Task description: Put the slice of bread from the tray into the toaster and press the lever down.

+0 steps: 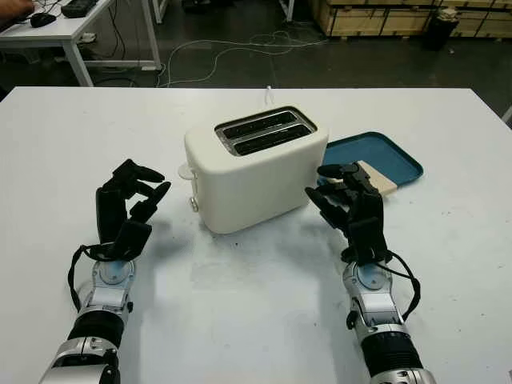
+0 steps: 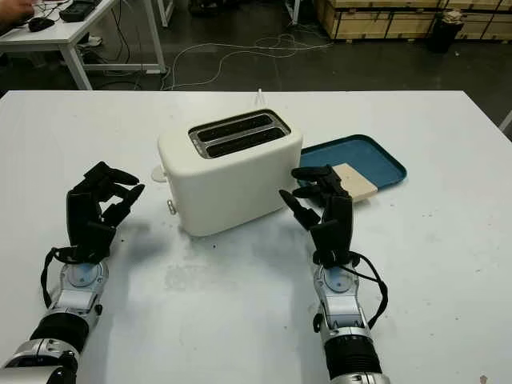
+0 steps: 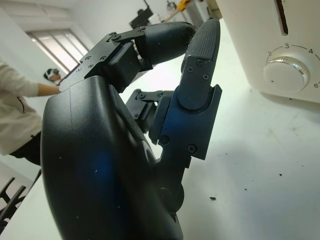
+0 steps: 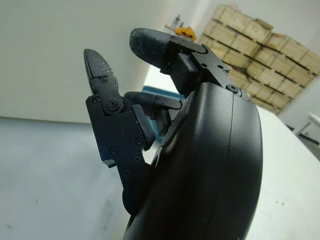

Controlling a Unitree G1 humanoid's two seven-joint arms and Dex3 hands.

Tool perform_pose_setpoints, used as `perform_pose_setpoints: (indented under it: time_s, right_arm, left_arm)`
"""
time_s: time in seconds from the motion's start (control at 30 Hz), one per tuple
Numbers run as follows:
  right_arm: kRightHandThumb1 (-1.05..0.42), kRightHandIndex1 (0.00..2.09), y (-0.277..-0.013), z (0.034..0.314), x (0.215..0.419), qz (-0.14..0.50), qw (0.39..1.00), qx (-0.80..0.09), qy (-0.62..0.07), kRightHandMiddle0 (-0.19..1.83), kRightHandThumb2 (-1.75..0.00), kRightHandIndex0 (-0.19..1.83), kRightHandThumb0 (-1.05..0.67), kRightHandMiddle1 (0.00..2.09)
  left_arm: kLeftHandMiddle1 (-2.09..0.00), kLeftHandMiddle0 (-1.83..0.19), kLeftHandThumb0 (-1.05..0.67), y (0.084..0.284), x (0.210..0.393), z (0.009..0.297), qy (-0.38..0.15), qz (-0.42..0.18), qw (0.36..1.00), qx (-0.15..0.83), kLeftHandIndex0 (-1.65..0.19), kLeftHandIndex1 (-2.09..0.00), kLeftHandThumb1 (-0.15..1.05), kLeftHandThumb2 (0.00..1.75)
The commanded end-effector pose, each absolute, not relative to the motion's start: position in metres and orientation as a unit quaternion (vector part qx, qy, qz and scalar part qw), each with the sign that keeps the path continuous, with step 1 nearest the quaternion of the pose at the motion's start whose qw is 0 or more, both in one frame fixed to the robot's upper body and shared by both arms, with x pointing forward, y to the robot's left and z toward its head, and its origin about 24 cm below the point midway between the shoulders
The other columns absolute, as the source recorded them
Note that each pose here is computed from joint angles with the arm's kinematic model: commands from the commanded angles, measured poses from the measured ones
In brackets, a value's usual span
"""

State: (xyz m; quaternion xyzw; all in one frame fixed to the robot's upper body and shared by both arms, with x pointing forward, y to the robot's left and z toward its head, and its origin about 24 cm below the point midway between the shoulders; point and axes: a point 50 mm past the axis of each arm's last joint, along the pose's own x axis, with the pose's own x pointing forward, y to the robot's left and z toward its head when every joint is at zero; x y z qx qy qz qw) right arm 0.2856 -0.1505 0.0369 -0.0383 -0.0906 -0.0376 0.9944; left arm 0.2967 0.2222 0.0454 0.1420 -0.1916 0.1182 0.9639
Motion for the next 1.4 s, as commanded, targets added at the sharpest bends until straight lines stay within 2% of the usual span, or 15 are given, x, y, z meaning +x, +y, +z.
perform_pose_setpoints:
  time_s: [0.0, 0.17, 0.4, 0.53, 0.73, 1.03, 1.2, 1.37]
  right_arm:
    - [-0.81, 1.42, -0.154, 0.039, 0.284, -0.038, 0.994, -0.038, -0.091, 0.48, 0.00, 0.38, -0.32, 1.11]
    - [-0.82, 1.41, -0.174, 0.053, 0.280, -0.046, 0.984, -0.084, -0.148, 0.43, -0.01, 0.36, -0.36, 1.03]
    - [-0.81, 1.19, -0.226, 0.083, 0.275, -0.117, 0.920, -0.286, -0.240, 0.49, 0.00, 0.33, -0.32, 0.66]
    - [-0.73, 1.00, -0.257, 0.086, 0.273, -0.128, 0.851, -0.457, -0.225, 0.54, 0.00, 0.36, -0.29, 0.51]
    - [-0.66, 0.62, -0.280, 0.076, 0.272, -0.100, 0.764, -0.606, -0.196, 0.64, 0.00, 0.46, -0.29, 0.19]
    - [-0.52, 0.30, -0.284, 0.055, 0.286, -0.048, 0.715, -0.686, -0.129, 0.64, 0.00, 0.50, -0.31, 0.04]
    - [-0.50, 0.24, -0.281, 0.041, 0.292, -0.034, 0.705, -0.698, -0.122, 0.64, 0.00, 0.51, -0.37, 0.02]
    - [-0.52, 0.21, -0.276, 0.026, 0.292, -0.045, 0.701, -0.699, -0.135, 0.62, -0.01, 0.50, -0.34, 0.00]
  left_arm:
    - [-1.49, -0.72, -0.62, 0.218, 0.293, 0.037, -0.182, 0.116, 0.967, 0.134, -0.70, -1.28, 0.91, 0.00]
    - [-1.49, -0.71, -0.62, 0.217, 0.293, 0.038, -0.184, 0.118, 0.966, 0.138, -0.70, -1.29, 0.92, 0.01]
    - [-1.50, -0.71, -0.61, 0.218, 0.293, 0.038, -0.183, 0.118, 0.967, 0.129, -0.69, -1.29, 0.92, 0.00]
    - [-1.49, -0.71, -0.60, 0.218, 0.293, 0.038, -0.183, 0.119, 0.967, 0.132, -0.70, -1.29, 0.92, 0.00]
    - [-1.50, -0.71, -0.61, 0.218, 0.294, 0.039, -0.184, 0.120, 0.966, 0.134, -0.69, -1.30, 0.92, 0.00]
    - [-1.51, -0.69, -0.59, 0.219, 0.295, 0.040, -0.188, 0.119, 0.966, 0.134, -0.68, -1.31, 0.92, 0.01]
    - [-1.50, -0.69, -0.59, 0.219, 0.295, 0.041, -0.189, 0.119, 0.966, 0.131, -0.68, -1.30, 0.91, 0.01]
    - [-1.50, -0.69, -0.59, 0.218, 0.295, 0.040, -0.187, 0.117, 0.966, 0.132, -0.69, -1.29, 0.92, 0.00]
